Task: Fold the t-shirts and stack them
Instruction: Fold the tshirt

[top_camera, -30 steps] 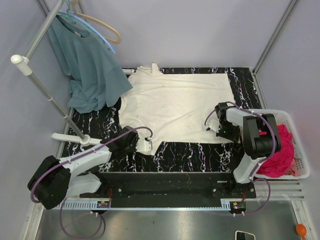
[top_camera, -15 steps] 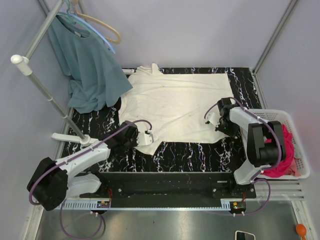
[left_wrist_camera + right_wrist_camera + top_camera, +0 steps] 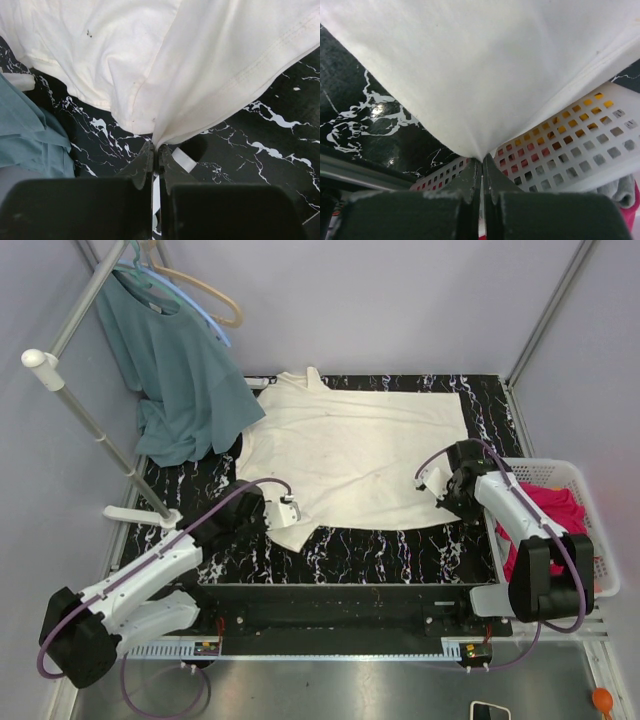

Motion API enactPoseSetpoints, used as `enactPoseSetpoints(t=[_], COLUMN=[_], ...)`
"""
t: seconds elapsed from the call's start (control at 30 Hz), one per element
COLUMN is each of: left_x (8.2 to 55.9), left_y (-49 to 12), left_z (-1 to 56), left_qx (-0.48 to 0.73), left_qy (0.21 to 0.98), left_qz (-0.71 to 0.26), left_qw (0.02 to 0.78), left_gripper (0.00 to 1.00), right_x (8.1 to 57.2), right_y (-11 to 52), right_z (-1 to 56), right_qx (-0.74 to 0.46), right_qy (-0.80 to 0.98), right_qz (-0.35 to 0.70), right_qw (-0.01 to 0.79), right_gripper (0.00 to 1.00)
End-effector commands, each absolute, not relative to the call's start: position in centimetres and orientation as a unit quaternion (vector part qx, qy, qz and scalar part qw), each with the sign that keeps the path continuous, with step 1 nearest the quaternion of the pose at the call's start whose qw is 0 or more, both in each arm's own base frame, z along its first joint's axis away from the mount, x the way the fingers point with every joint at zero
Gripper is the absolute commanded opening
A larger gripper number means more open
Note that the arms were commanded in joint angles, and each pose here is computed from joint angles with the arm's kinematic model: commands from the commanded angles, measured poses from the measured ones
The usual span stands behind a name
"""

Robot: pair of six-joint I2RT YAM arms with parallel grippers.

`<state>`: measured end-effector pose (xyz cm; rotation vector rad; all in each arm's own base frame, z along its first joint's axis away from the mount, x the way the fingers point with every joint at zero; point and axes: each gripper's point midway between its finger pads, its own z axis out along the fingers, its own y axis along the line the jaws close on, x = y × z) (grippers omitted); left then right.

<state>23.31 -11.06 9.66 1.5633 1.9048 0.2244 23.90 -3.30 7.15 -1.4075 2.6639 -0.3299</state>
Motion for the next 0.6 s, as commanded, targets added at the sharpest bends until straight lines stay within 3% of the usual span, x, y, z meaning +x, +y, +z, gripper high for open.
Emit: enactPoseSetpoints(t=[0.0,0.23,0.57], left_x=[22.5,23.3,28.9], left_y=[-11.0,-10.6,-10.9], left_z=[11.4,12.8,16.2], left_qx=[0.584,0.582,0.565], left_qy=[0.733,0.729,0.716], left_qz=[0.071,0.093,0.12], left_qw=[0.34,0.348,0.392], left_gripper=[0.0,0.0,0.0], right_x=[21.3,22.6,26.9], right_y=[-3.1,-3.5,-3.2], right_z=[8.5,10.4,11.8], right_qx=[-0.494,-0.496,-0.5], right_qy=[0.864,0.859,0.853], right_qz=[-0.086,-0.111,-0.126], right_qw=[0.039,0.063,0.082], right_gripper=[0.0,0.0,0.0])
